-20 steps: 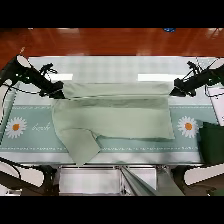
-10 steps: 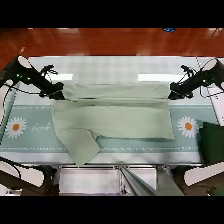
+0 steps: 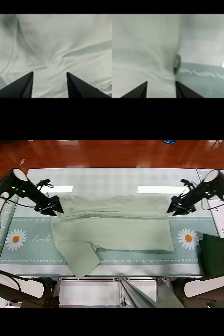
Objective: Fold the shirts.
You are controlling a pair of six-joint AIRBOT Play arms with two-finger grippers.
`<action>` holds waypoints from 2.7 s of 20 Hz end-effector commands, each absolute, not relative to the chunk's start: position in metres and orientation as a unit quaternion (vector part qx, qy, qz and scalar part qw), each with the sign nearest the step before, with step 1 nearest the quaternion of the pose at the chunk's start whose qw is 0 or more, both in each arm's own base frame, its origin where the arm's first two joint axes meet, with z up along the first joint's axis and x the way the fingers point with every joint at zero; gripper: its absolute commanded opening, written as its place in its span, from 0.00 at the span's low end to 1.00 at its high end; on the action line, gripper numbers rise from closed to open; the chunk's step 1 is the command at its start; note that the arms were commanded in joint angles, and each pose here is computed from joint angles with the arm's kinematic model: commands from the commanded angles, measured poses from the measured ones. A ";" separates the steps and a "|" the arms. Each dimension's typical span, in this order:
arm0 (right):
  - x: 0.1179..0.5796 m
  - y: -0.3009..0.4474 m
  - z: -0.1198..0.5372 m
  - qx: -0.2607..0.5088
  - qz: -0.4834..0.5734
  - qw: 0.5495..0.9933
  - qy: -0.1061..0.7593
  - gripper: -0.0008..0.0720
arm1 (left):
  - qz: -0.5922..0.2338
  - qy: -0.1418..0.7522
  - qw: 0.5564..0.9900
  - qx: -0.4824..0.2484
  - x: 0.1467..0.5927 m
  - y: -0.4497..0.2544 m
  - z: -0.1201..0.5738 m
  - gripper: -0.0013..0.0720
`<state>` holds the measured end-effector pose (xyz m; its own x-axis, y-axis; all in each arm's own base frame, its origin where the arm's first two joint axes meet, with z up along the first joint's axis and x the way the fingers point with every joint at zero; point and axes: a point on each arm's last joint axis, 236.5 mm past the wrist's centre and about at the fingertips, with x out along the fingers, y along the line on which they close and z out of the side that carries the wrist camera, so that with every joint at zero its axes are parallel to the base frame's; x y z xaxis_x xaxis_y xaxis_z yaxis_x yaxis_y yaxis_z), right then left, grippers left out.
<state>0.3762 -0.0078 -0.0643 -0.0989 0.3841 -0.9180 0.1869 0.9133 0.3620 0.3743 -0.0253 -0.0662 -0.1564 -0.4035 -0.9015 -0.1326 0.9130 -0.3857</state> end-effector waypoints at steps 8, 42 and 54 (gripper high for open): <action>0.313 -0.042 -0.013 0.302 -0.004 0.764 0.570 0.57 | 0.030 0.579 0.729 -0.364 0.286 0.022 -0.046 0.71; 0.205 -0.015 -0.100 0.418 -0.068 0.659 0.622 0.58 | -0.014 0.627 0.649 -0.430 0.198 -0.078 -0.119 0.04; 0.239 0.053 -0.103 0.452 0.064 0.641 0.617 0.25 | -0.013 0.627 0.649 -0.430 0.198 -0.078 -0.118 0.04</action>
<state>0.2175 0.0327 -0.1113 0.1645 0.5824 -0.7961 0.5337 0.6262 0.5684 0.1986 -0.0776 -0.1183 0.2136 -0.5572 -0.8024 -0.5222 0.6290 -0.5759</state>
